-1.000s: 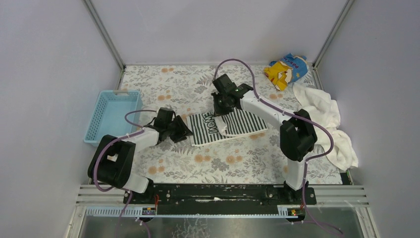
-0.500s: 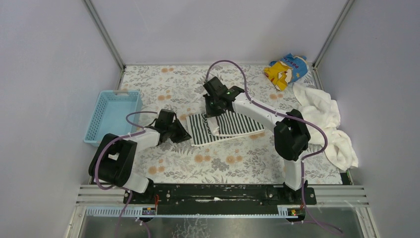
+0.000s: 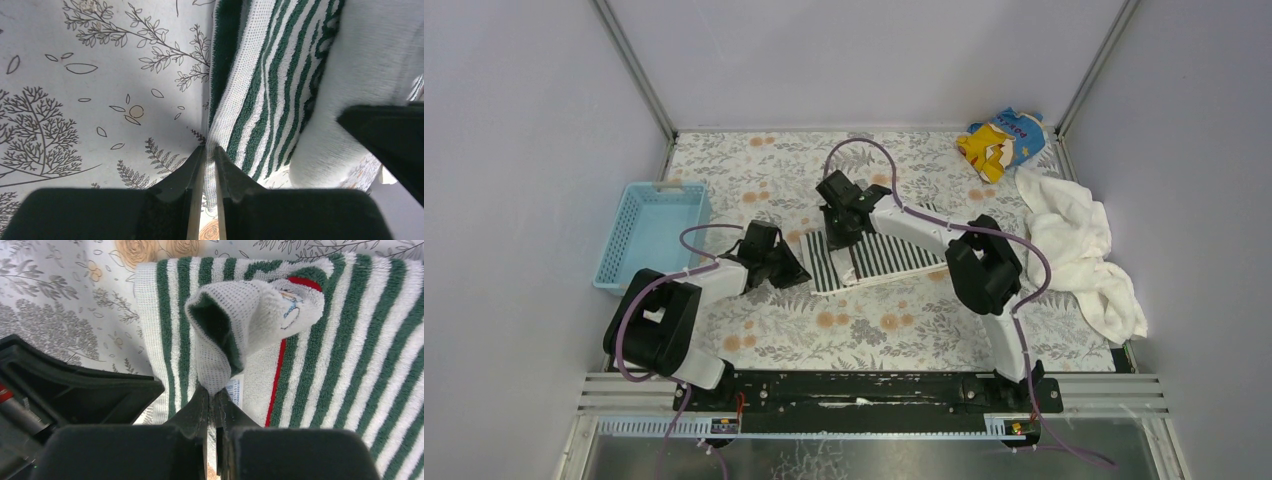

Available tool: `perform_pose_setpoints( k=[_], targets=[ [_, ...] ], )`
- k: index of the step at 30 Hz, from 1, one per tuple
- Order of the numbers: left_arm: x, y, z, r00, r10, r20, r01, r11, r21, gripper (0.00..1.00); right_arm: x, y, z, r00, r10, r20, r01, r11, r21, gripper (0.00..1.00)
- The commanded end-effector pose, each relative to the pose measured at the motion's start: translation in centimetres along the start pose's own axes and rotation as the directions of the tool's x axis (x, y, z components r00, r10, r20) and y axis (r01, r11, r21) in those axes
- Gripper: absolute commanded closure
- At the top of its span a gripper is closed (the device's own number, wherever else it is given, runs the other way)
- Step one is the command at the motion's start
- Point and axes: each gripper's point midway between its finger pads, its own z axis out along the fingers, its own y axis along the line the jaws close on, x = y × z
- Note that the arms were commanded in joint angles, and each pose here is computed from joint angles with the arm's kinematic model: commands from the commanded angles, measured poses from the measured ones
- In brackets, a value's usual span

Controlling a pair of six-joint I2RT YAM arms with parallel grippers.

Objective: Roll the towels
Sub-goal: Fold the towel at the center of the board.

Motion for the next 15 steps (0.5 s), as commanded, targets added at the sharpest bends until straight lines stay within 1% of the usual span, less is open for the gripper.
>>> perform_pose_setpoints(
  k=[1, 6, 15],
  targets=[
    [0.5, 1.0, 0.4, 1.0, 0.011, 0.004, -0.011, 0.999, -0.033, 0.88, -1.2, 2.3, 0.2, 0.999, 0.01, 0.035, -0.009, 0.999, -0.046, 0.95],
    [0.6, 1.0, 0.5, 1.0, 0.013, 0.001, -0.013, 0.999, -0.033, 0.88, -0.7, 2.8, 0.9, 1.0, 0.006, 0.008, -0.005, 0.998, -0.061, 0.94],
    [0.9, 0.8, 0.4, 1.0, 0.021, -0.005, -0.022, 0.999, -0.029, 0.88, -1.3, 4.0, -1.2, 0.999, -0.004, 0.042, 0.008, 0.996, -0.085, 0.93]
  ],
)
